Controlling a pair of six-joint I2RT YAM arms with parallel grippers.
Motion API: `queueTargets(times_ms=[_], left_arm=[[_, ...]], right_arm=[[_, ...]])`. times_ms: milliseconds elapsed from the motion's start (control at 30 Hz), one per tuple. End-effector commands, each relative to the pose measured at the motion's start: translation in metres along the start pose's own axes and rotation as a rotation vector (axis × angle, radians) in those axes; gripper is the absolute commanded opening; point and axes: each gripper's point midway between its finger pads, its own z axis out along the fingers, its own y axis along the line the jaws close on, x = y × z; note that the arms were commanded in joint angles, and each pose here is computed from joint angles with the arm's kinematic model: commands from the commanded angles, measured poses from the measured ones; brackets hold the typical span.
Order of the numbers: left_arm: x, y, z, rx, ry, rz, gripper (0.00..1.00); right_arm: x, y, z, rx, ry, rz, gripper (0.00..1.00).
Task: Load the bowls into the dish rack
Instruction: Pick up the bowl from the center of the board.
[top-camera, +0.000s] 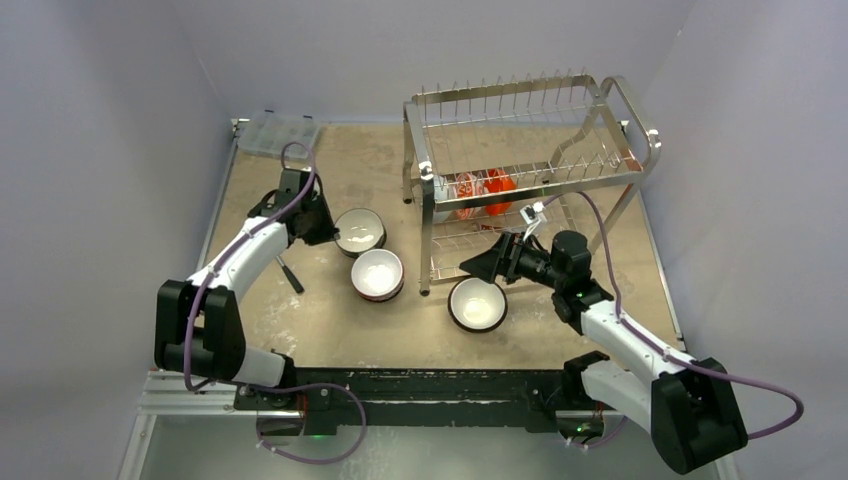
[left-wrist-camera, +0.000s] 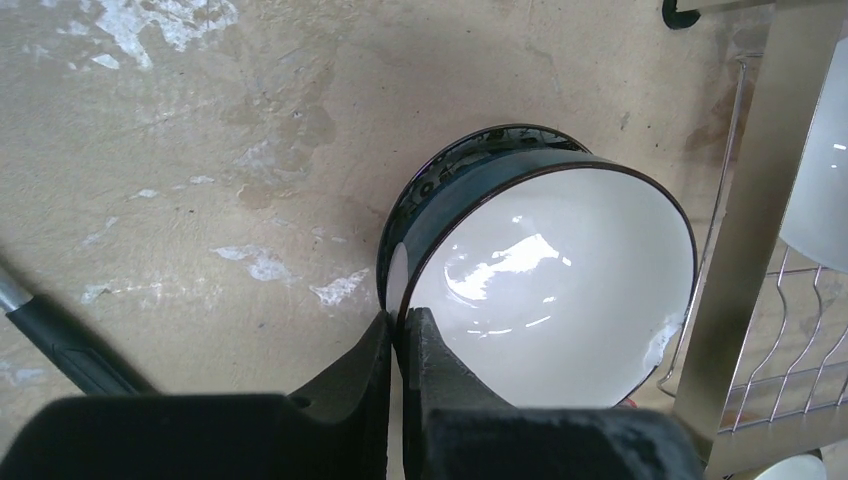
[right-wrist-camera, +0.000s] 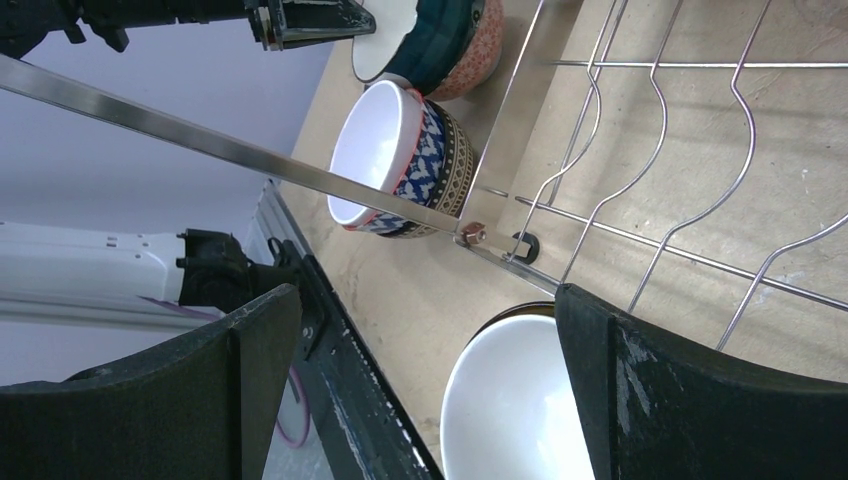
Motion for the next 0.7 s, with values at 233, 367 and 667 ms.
queueTargets(times_ms=[233, 367, 667], left_arm=[[-0.044, -0.025, -0.064, 0.095, -0.236, -0.015, 0.00], [-0.047, -0.040, -0.086, 0.181, -0.278, 0.005, 0.00], [-0.012, -0.053, -0.106, 0.328, -0.228, 0.036, 0.00]], right_arm=[[-0.021, 0.027, -0.003, -0.064, -0.042, -0.051, 0.99], [-0.024, 0.032, -0.004, -0.076, -0.047, -0.055, 0.99], [-0.026, 0.043, -0.006, -0.113, -0.045, -0.048, 0.99]])
